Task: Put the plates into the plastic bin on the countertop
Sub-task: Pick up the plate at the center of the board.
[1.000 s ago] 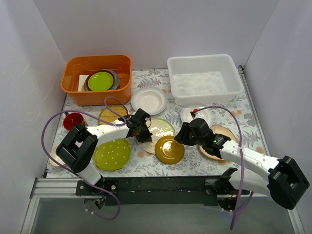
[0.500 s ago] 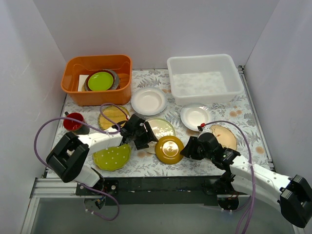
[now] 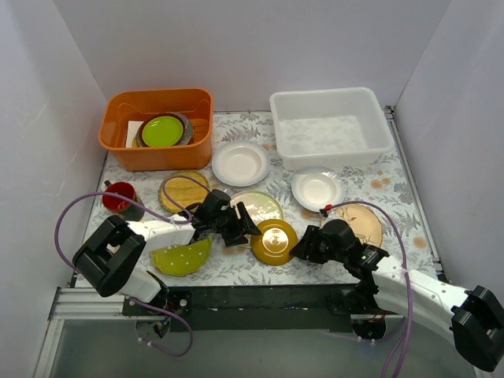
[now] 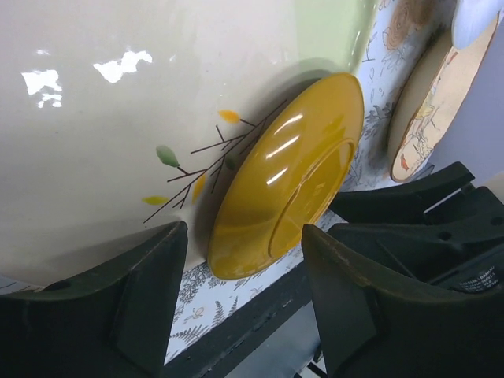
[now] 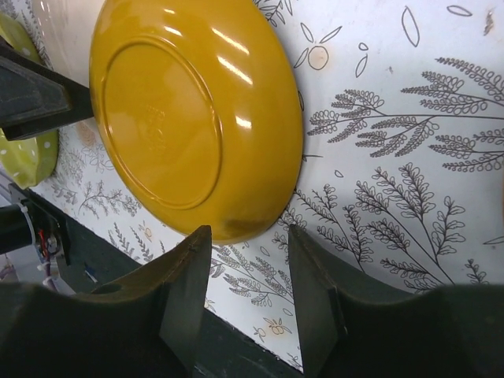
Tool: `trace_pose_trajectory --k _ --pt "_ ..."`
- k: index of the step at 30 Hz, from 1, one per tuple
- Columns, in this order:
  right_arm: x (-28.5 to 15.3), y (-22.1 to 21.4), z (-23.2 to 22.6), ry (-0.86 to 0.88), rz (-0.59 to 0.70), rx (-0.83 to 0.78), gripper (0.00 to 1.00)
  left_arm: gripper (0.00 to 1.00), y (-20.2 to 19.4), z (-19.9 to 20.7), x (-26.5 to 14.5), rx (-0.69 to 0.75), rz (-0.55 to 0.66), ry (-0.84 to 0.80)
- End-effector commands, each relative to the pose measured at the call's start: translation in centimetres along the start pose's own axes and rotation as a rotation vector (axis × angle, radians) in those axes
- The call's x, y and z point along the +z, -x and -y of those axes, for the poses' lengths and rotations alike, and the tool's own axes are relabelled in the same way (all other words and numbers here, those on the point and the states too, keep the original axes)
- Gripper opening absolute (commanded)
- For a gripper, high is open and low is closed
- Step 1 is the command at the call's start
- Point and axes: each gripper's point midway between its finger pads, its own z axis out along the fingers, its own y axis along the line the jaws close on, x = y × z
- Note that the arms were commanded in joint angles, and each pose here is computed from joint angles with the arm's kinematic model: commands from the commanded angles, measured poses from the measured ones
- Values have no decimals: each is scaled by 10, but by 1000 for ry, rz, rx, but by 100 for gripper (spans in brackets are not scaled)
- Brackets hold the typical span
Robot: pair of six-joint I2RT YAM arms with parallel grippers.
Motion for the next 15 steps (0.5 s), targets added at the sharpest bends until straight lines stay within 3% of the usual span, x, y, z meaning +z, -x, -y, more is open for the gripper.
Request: trace_pose_trajectory --k 1,9,15 --pt "1 4 -9 51 16 12 52 60 -19 -24 5 12 -69 38" --pt "4 4 -12 79 28 8 52 57 -14 8 0 67 -44 -116" --pt "4 4 -14 96 28 -2 52 49 -13 31 -12 124 -13 -208"
